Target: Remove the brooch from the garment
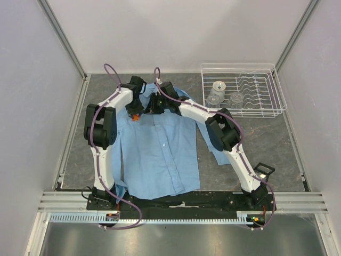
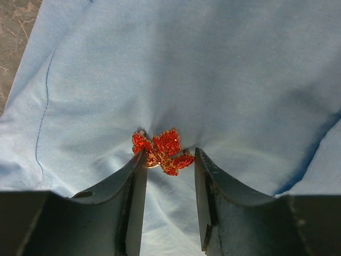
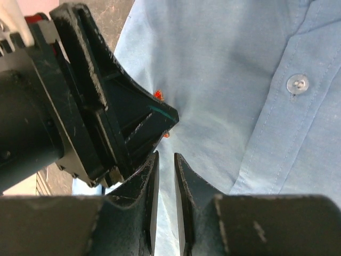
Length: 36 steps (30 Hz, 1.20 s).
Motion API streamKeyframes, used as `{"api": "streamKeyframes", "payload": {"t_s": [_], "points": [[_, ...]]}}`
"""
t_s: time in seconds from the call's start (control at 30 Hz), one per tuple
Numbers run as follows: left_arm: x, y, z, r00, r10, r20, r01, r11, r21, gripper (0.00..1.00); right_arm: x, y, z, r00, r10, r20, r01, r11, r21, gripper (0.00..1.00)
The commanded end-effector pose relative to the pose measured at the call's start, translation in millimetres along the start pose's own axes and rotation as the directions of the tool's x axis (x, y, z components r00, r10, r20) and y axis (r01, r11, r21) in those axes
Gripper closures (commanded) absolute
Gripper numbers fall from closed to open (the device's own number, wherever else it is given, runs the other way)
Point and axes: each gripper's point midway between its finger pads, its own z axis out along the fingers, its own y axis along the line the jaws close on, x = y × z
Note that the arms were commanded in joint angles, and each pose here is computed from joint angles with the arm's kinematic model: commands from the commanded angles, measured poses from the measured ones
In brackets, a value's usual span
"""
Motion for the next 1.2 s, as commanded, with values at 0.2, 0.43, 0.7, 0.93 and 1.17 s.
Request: {"api": "streamKeyframes", "payload": {"t_s": [0.2,0.43,0.7,0.93,1.17], "points": [[-4.4,-1.2,-2.7,0.996,0.009,0.091,-0.013,0.999,0.049,0.79,-21.7,21.1,8.0,0.997,-0.057,0.057,0.06,0.996,-0.066,0.76],[-16.5,-10.0,-24.5,0.99,0.036,0.139,-0.053,0.991,0.124,0.95,-30.0,24.2,19.5,0.994,-0.064,0.092,0.073,0.992,-0.099,0.75],[-16.6,4.2,-39.2,0.982,0.038,0.184,-0.066,0.986,0.151,0.98,-25.6,16.2,24.0,0.994,-0.036,0.104,0.046,0.995,-0.094,0.75],[-12.2,10.8,-53.9,0.978,0.027,0.207,-0.065,0.982,0.18,0.92,-20.3,16.2,14.5,0.993,-0.046,0.107,0.057,0.993,-0.104,0.75],[-19.9,2.4,-51.3,0.978,0.019,0.206,-0.067,0.97,0.233,0.58,-7.0,13.0,16.4,0.995,-0.041,0.09,0.05,0.993,-0.111,0.76]]}}
